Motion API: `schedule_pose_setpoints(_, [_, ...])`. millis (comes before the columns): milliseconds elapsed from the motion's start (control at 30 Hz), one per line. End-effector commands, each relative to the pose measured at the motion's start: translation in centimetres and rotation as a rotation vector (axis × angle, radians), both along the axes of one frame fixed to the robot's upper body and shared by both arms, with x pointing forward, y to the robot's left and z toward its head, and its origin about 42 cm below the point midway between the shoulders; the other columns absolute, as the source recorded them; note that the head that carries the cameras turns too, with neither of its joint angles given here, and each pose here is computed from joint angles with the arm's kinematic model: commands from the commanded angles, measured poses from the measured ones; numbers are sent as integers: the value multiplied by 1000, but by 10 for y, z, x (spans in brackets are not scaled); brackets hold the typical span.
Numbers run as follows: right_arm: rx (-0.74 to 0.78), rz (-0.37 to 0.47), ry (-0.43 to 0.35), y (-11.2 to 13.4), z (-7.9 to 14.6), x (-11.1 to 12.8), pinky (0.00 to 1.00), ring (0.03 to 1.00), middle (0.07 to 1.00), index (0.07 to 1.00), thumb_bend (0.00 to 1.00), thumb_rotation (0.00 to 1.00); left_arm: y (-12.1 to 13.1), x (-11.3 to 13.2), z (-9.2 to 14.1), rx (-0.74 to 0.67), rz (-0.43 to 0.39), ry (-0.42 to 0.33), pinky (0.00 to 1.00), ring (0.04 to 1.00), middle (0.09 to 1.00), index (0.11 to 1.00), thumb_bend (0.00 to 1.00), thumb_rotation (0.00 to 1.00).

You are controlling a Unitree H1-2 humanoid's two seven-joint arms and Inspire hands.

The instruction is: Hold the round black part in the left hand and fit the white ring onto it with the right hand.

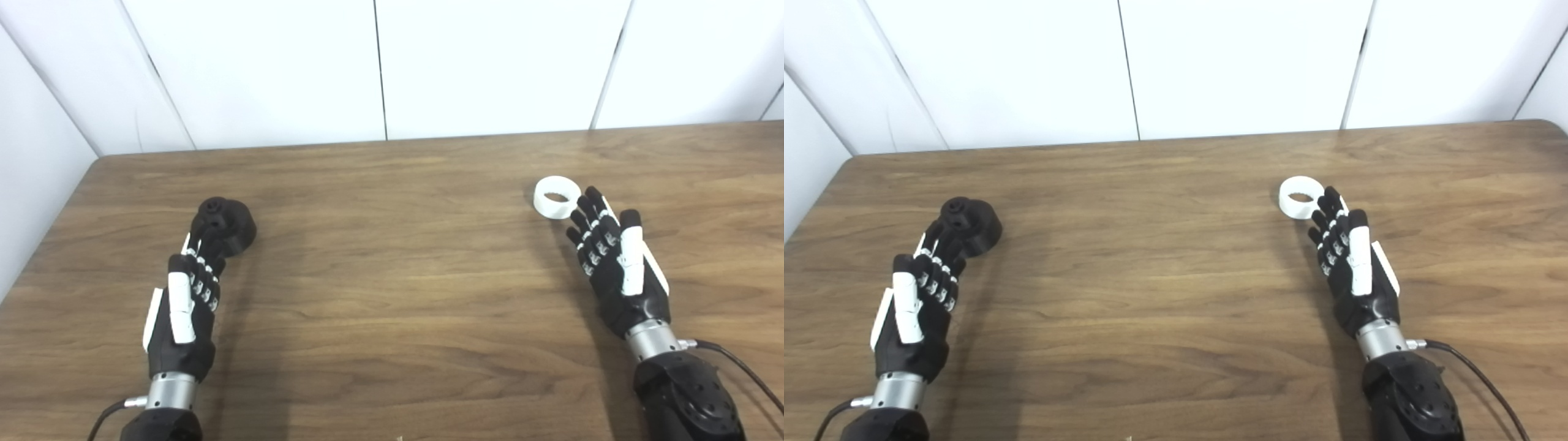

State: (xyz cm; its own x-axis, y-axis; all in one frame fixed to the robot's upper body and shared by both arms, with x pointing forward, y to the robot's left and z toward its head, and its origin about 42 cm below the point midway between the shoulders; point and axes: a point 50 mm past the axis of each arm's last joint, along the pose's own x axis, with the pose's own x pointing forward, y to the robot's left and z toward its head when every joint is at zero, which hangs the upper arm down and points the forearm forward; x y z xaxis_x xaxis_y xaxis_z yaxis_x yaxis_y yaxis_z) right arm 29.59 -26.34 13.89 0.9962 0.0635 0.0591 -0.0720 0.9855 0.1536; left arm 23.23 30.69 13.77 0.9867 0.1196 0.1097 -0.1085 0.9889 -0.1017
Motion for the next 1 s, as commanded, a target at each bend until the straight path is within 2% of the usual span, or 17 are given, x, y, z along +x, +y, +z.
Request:
schedule_pose_setpoints(0, [12,22,-95,6,17,8,1000,1000,1000,999,643,1000,4,2,15,32,3,-59,1000,1000,1000,1000,703,996])
schedule_pose_setpoints(467, [13,11,-93,3,17,8,1000,1000,1000,997,644,1000,7,1,16,46,-1,-51,1000,1000,1000,1000,705,980])
schedule_pose_setpoints(567, [11,9,-92,1,18,9,1000,1000,1000,995,647,1000,13,2,23,219,46,-31,1000,1000,1000,1000,681,959])
schedule_pose_setpoints(633, [10,7,-90,-1,18,10,1000,1000,1000,994,653,1000,22,3,28,389,112,2,1000,1000,1000,987,692,863])
schedule_pose_setpoints(667, [8,6,-89,-3,18,10,1000,1000,1000,994,657,1000,26,5,31,464,140,20,1000,1000,1000,980,689,851])
schedule_pose_setpoints(800, [5,0,-83,-8,17,10,1000,1000,1000,998,649,1000,39,11,44,635,190,47,1000,1000,1000,984,665,871])
schedule_pose_setpoints(867, [2,-7,-75,-10,17,10,1000,1000,1000,990,653,1000,48,17,52,717,202,59,1000,1000,1000,977,655,794])
schedule_pose_setpoints(967, [-2,-4,-71,-12,17,11,1000,1000,1000,983,647,1000,61,31,59,801,223,67,1000,1000,1000,956,705,603])
